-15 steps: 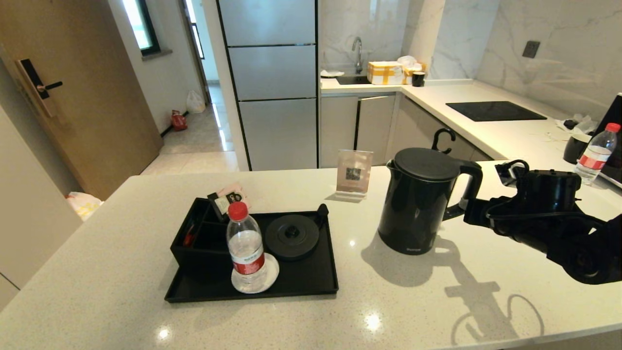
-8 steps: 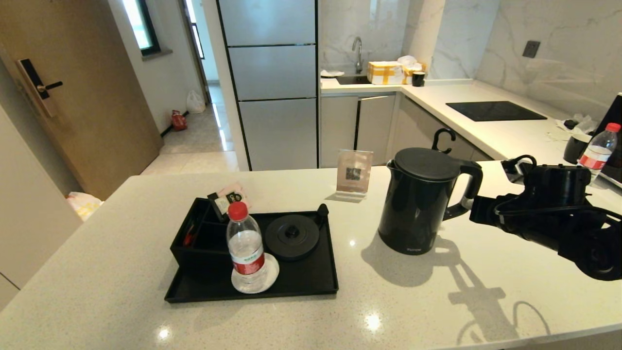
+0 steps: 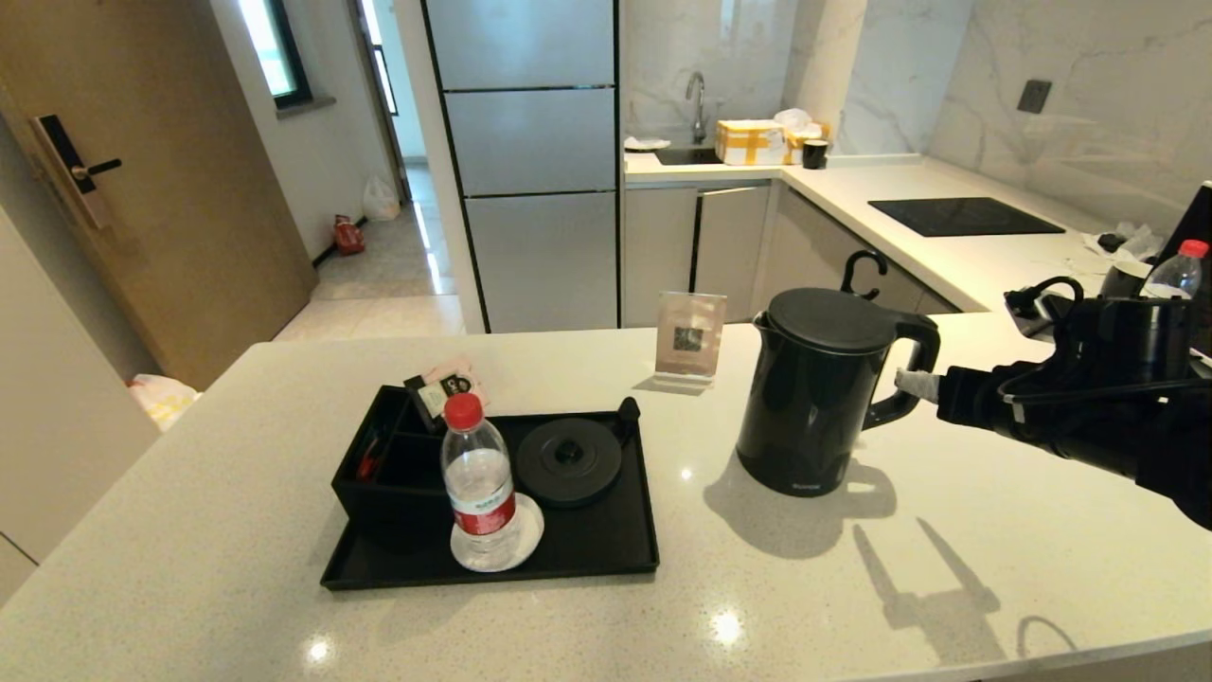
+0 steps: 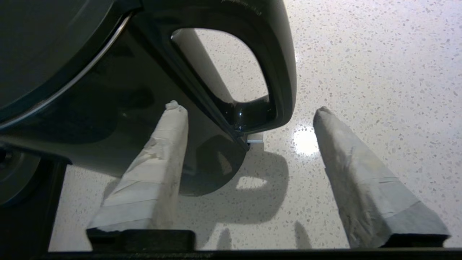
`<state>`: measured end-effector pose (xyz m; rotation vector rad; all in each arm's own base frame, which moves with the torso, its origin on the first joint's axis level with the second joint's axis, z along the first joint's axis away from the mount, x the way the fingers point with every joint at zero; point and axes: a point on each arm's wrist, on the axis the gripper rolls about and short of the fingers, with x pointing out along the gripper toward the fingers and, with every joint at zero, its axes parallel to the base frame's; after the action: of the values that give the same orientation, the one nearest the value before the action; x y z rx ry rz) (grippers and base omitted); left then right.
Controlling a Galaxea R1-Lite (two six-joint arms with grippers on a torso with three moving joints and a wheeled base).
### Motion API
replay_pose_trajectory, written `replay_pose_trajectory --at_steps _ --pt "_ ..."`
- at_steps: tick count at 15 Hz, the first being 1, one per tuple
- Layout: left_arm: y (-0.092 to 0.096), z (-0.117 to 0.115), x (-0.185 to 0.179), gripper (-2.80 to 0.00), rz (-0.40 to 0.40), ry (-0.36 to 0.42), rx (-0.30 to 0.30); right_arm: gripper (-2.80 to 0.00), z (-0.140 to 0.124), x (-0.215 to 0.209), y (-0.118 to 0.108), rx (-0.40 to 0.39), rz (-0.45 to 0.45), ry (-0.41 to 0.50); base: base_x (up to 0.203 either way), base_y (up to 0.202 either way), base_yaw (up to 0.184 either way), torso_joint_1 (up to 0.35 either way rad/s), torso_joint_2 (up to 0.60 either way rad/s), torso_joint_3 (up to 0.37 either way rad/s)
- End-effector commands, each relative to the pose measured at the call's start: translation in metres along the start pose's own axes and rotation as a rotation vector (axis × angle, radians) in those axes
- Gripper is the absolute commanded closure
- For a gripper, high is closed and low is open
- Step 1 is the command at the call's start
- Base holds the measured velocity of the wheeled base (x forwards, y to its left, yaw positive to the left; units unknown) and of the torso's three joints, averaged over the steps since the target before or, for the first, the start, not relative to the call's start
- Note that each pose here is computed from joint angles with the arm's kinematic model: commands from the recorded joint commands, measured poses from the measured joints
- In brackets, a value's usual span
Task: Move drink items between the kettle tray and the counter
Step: Return the kettle to its original position
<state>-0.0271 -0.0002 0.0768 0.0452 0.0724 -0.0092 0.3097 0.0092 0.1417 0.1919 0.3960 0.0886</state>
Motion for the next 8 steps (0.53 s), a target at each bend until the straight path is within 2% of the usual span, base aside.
replay_pose_trajectory --at_steps 1,4,6,8 --pt "0.0 0.0 0.0 0.0 0.0 0.0 0.0 -2.8 0.001 0.003 -0.001 0.003 -0.002 -0.006 0.0 0.0 0.0 0.0 0.0 0.0" --pt "0.0 0.0 0.0 0.0 0.0 0.001 0.0 -2.8 0.002 0.003 -0.002 0.002 -0.001 -0.01 0.0 0.0 0.0 0.0 0.0 0.0" --pt "0.0 0.0 0.0 0.0 0.001 0.0 0.0 -2.8 -0.001 0.023 -0.022 0.012 -0.004 -0.013 0.0 0.0 0.0 0.0 0.0 0.0" --pt "0.0 0.0 0.0 0.0 0.001 0.001 0.0 -2.8 0.001 0.034 -0.042 0.005 0.039 -0.04 0.0 0.0 0.0 0.0 0.0 0.0"
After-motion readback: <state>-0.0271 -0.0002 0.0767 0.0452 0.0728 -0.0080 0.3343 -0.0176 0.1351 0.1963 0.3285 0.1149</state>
